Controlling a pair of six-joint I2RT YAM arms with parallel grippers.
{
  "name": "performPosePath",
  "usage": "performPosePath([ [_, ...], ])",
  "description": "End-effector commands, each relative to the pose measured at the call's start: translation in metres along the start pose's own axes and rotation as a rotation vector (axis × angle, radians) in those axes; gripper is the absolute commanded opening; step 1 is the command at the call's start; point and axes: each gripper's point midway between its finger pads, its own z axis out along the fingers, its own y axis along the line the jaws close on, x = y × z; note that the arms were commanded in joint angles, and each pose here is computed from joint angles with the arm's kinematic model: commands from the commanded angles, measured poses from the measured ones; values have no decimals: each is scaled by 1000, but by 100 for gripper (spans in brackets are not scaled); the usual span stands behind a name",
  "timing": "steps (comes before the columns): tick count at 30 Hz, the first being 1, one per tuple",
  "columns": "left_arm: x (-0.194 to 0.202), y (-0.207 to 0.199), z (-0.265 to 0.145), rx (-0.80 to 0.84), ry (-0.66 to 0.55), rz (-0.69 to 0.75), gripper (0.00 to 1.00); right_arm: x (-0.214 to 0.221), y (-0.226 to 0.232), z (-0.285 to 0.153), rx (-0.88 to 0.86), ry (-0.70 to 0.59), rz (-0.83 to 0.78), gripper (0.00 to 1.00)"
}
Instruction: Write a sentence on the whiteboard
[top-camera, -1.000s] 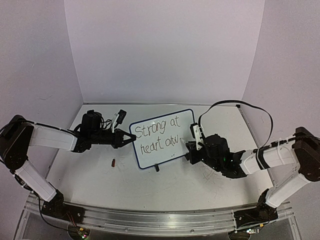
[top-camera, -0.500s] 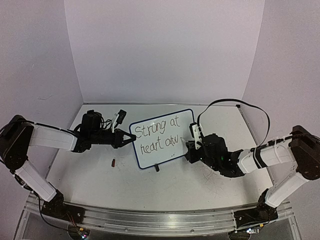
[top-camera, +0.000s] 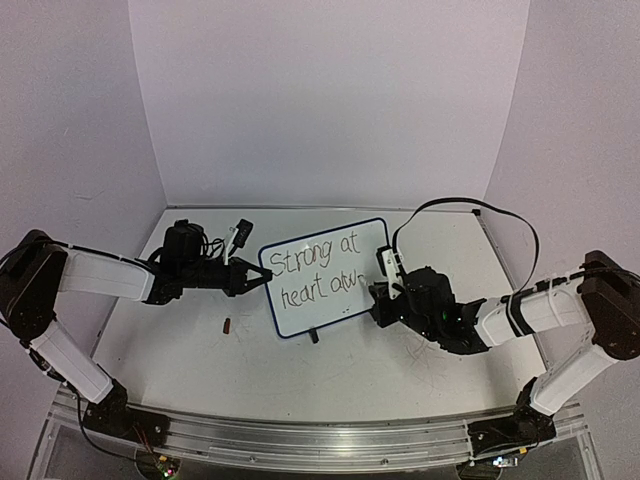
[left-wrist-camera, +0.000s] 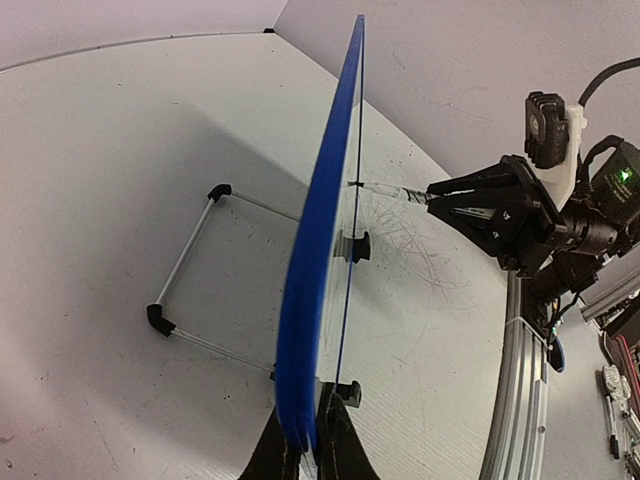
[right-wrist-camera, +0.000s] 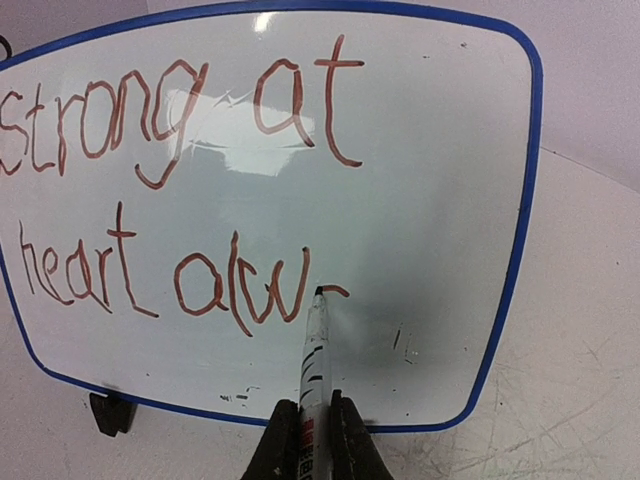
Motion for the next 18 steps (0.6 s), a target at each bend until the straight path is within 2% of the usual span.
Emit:
performPosePath([
  [1,3,28,-1,-132,20,29,0,-7,10,3,-41,-5,5,0],
  [11,3,28,-2,-133,20,28,0,14,0,0,5,57,6,0],
  [18,3,27,-3,-133,17,28,0,4,-9,-1,53,31,14,0],
])
